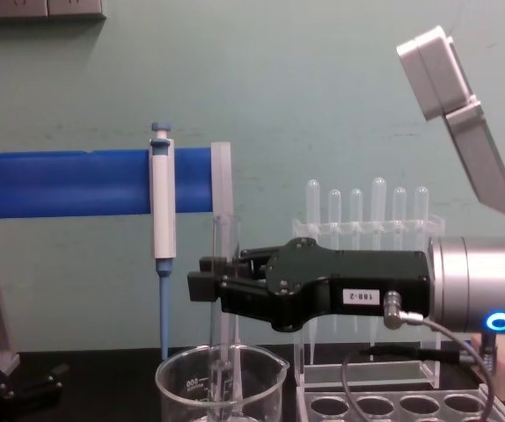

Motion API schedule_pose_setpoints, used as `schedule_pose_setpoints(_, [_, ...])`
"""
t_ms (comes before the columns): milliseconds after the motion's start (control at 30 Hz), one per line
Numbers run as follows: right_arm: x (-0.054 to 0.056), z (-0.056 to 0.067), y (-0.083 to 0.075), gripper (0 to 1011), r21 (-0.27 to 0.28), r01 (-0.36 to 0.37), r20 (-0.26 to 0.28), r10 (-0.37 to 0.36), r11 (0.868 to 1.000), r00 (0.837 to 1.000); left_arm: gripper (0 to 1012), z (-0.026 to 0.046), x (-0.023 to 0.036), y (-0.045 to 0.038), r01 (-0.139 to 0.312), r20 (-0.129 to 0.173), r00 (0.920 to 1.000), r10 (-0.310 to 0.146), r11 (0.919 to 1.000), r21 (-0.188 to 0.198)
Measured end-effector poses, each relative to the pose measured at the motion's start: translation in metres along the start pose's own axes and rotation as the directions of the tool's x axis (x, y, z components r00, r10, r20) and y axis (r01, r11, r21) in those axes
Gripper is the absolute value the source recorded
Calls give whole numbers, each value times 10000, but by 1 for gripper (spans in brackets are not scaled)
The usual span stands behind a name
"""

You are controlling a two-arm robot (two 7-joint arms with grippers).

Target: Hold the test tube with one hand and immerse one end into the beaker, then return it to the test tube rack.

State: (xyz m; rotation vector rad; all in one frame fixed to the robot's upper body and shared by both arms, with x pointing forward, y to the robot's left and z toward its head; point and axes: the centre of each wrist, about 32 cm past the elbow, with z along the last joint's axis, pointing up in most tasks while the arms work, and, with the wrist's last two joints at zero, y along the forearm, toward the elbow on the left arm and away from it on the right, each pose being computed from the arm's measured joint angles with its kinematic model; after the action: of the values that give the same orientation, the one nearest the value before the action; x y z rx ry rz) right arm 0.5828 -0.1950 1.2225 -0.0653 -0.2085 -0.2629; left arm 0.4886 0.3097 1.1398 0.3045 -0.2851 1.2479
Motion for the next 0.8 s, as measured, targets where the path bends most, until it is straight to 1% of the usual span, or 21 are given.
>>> schedule_pose_setpoints(33, [0, 0, 0, 227, 0, 0, 0, 0, 10000, 10000, 1000, 0, 0, 0, -1, 0, 10000, 1, 10000, 0])
schedule_pose_setpoints(333, [30, 176, -27, 226, -76, -77, 144, 78, 9999, 9999, 1000, 0, 0, 0, -1, -1, 10000, 1, 10000, -1])
schedule_pose_setpoints(433, [37, 209, -38, 227, -74, -62, 143, 63, 10000, 9999, 1000, 0, 0, 0, -1, 0, 10000, 1, 10000, -1])
schedule_pose_setpoints(467, [43, 234, -46, 227, -67, -59, 142, 60, 10000, 9999, 1000, 0, 0, 0, -1, -1, 10000, 1, 10000, -1])
schedule_pose_setpoints(500, [43, 234, -46, 227, -67, -59, 142, 60, 10000, 9999, 1000, 0, 0, 0, -1, -1, 10000, 1, 10000, 0])
schedule_pose_setpoints(767, [61, 396, -85, 227, 52, -65, 202, 64, 10000, 9998, 1000, 0, 0, 0, -1, 0, 10000, 1, 10000, 0])
schedule_pose_setpoints(800, [61, 396, -85, 227, 52, -65, 202, 64, 10000, 9998, 1000, 0, 0, 0, -1, 0, 10000, 1, 10000, 0])
